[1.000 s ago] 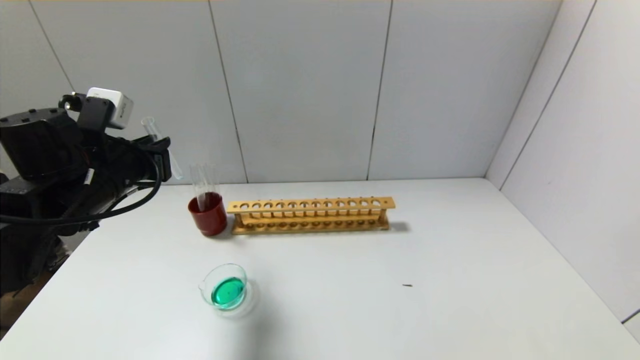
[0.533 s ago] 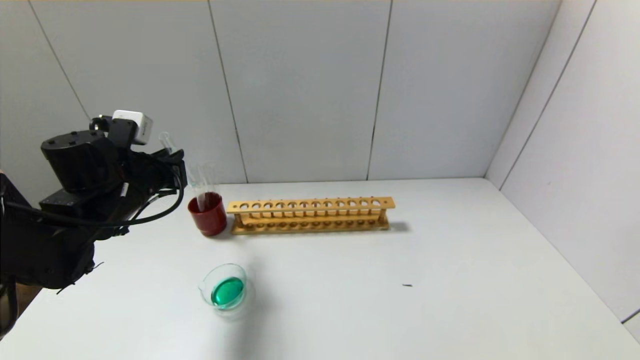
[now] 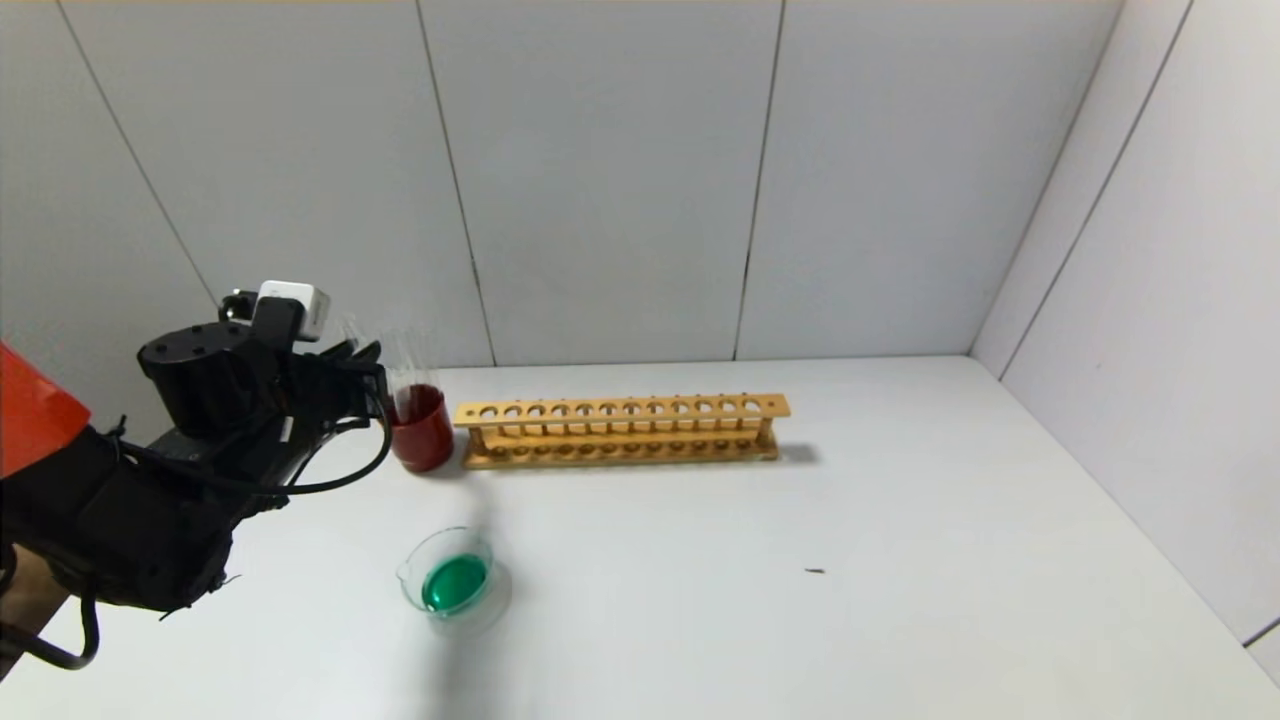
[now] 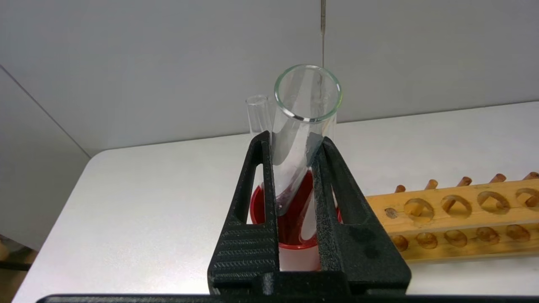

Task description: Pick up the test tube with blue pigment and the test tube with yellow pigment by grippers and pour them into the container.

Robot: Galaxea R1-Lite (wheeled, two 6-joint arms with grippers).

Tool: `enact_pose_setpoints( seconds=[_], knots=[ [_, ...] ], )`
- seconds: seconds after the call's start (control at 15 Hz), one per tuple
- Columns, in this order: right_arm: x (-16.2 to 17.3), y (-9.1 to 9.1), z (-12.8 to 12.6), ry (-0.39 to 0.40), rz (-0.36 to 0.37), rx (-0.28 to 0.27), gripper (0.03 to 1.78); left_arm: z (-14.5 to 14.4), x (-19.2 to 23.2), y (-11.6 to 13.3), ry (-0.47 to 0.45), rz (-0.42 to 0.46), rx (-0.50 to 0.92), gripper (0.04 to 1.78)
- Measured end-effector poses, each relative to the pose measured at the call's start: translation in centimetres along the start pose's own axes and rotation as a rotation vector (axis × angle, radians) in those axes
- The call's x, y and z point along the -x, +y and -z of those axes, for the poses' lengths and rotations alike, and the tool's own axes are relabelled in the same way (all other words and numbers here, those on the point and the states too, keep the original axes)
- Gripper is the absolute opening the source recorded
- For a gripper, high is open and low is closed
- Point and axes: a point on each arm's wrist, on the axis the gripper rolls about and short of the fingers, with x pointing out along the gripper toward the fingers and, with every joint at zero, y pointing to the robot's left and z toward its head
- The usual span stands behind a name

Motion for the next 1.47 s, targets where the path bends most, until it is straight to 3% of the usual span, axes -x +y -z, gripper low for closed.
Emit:
enact_pose_setpoints(
  seconds=[0.53, 0.73, 0.87, 1.2, 1.47],
  knots=[
    [0.0, 0.0, 0.0, 0.000, 0.000, 0.000, 1.75, 3.5, -1.3, 0.0, 0.045, -0.006, 0.006, 0.30],
    [0.0, 0.0, 0.0, 0.000, 0.000, 0.000, 1.75, 4.0, -1.5, 0.0, 0.054, -0.008, 0.004, 0.40],
    [0.0, 0.0, 0.0, 0.000, 0.000, 0.000, 1.75, 4.1, -1.6, 0.0, 0.057, -0.007, 0.003, 0.59],
    [0.0, 0.0, 0.0, 0.000, 0.000, 0.000, 1.75, 4.1, -1.7, 0.1, 0.057, -0.007, 0.002, 1.40],
    [0.0, 0.0, 0.0, 0.000, 0.000, 0.000, 1.75, 3.3, -1.4, 0.1, 0.038, -0.005, 0.002, 1.72]
  ],
)
